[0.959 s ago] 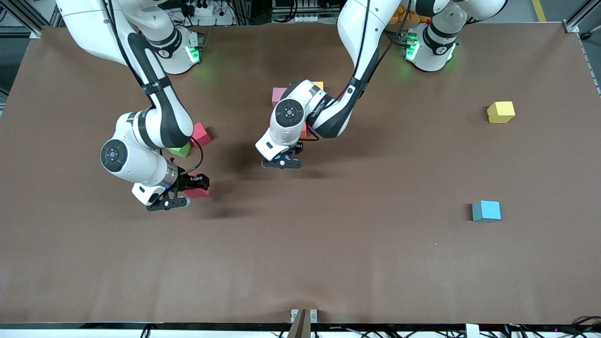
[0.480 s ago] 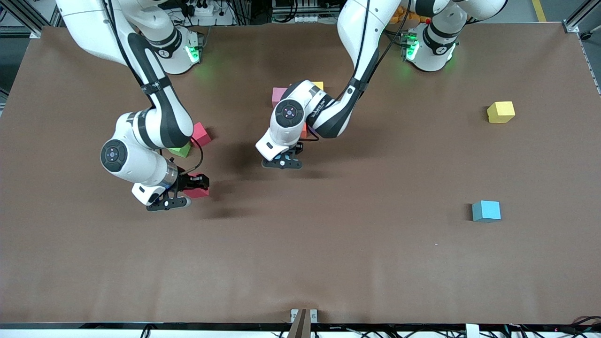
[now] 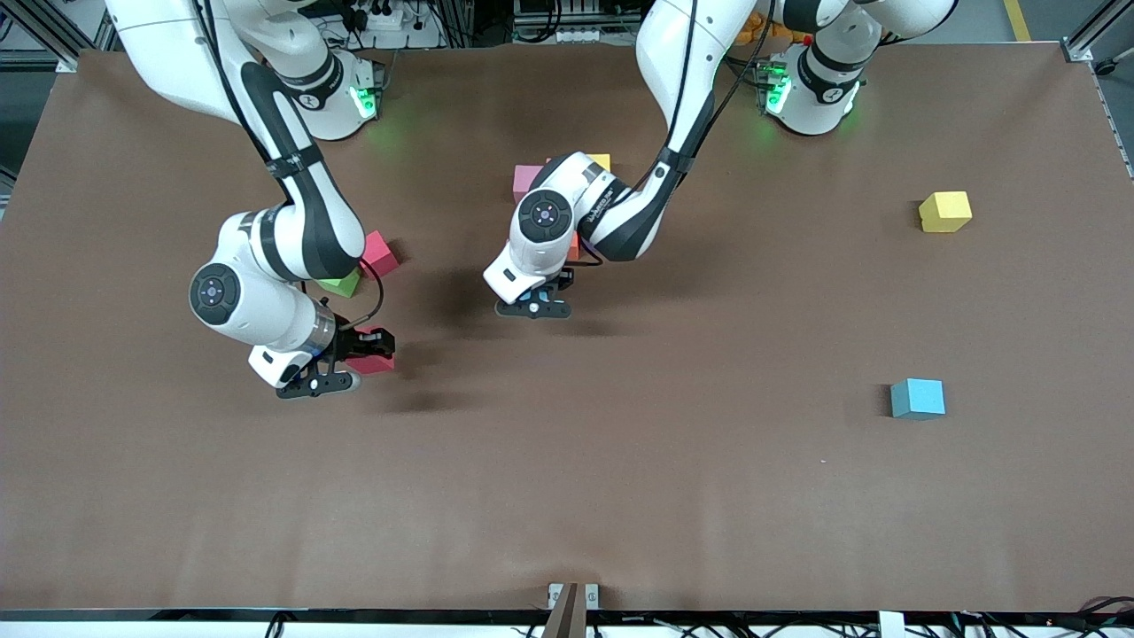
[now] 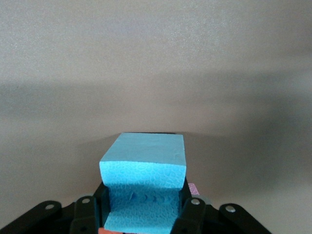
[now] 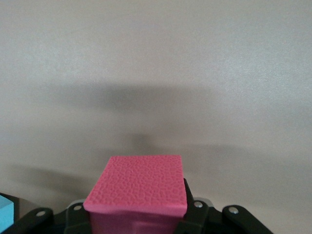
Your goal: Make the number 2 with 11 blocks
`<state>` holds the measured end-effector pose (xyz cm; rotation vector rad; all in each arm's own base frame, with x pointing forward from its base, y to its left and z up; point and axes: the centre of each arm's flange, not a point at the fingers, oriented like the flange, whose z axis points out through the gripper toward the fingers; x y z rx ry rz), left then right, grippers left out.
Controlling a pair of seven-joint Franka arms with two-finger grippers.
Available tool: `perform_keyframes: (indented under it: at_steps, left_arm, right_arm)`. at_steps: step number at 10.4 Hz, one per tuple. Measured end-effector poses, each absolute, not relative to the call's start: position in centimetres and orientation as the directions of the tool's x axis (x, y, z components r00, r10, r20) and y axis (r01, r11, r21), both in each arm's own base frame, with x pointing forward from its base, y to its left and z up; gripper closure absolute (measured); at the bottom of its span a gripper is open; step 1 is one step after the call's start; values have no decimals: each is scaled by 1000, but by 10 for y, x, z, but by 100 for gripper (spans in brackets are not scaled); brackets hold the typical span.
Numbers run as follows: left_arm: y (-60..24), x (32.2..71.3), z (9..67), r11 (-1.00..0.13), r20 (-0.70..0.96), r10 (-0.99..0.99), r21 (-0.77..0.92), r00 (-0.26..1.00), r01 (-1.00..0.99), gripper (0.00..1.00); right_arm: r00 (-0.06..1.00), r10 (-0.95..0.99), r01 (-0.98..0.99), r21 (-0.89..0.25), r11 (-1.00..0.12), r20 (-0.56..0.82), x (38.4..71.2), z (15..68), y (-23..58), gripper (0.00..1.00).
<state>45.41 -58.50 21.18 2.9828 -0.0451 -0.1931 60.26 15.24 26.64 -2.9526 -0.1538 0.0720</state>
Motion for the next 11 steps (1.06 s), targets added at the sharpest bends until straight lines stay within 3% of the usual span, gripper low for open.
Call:
perform_keyframes:
  at_steps: [10, 11]
  left_arm:
    - [-587, 450, 210, -988, -129, -46, 150, 991, -26, 44]
    - [-587, 450, 209, -988, -130, -46, 149, 990, -26, 33]
  right_arm:
    - [993, 107, 97, -185, -978, -43, 602, 265, 152, 41]
    - [993, 107, 97, -185, -978, -47, 602, 265, 152, 41]
